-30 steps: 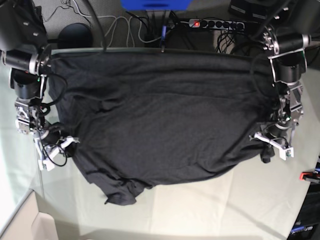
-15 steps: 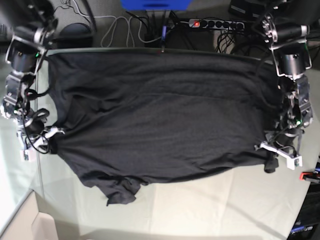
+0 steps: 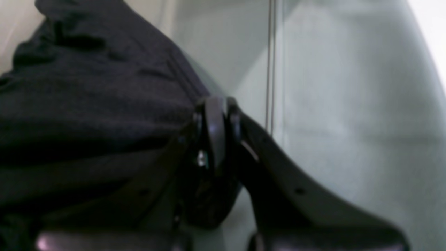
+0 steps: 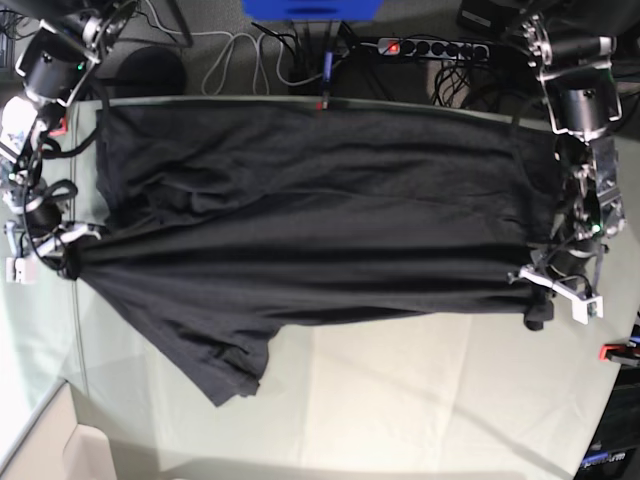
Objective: Layout the t-shirt on the table in an organized manner, then fold the t-shirt properly
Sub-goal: 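Fold the shirt side with both grippers toward the collar edge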
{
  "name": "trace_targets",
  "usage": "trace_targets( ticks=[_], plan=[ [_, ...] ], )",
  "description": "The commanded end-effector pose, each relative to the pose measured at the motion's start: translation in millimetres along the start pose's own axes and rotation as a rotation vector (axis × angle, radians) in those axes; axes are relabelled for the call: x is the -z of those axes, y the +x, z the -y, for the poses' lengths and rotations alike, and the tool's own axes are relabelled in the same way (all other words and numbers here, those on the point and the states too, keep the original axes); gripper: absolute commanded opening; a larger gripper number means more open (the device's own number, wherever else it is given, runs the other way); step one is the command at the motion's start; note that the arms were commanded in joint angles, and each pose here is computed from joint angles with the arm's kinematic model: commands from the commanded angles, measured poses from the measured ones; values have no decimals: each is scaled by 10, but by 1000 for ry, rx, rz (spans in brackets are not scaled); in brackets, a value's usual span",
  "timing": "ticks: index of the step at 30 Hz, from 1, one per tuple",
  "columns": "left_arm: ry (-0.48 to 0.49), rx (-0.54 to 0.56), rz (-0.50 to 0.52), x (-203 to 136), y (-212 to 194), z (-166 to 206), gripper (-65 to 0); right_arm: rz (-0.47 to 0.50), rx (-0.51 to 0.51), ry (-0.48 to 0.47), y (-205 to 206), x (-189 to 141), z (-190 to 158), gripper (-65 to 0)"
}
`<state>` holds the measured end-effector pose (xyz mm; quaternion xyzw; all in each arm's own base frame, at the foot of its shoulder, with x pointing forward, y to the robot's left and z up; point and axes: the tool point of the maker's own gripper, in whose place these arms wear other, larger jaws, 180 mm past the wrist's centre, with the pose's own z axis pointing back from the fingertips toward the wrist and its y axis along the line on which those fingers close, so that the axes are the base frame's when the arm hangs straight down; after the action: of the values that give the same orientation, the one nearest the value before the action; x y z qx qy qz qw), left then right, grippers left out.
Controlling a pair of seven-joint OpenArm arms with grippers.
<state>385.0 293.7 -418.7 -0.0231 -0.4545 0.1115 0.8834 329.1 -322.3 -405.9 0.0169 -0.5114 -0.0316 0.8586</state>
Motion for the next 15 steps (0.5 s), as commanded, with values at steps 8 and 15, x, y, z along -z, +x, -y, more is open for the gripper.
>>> trace_targets(
  ticks=[8, 15],
  plan=[
    [12, 11, 21, -64, 0, -95, -649, 42, -46, -19, 5, -254, 35, -650],
    [20, 10, -58, -111, -300, -138, -568, 3, -37, -11, -189, -314, -13, -650]
  ],
)
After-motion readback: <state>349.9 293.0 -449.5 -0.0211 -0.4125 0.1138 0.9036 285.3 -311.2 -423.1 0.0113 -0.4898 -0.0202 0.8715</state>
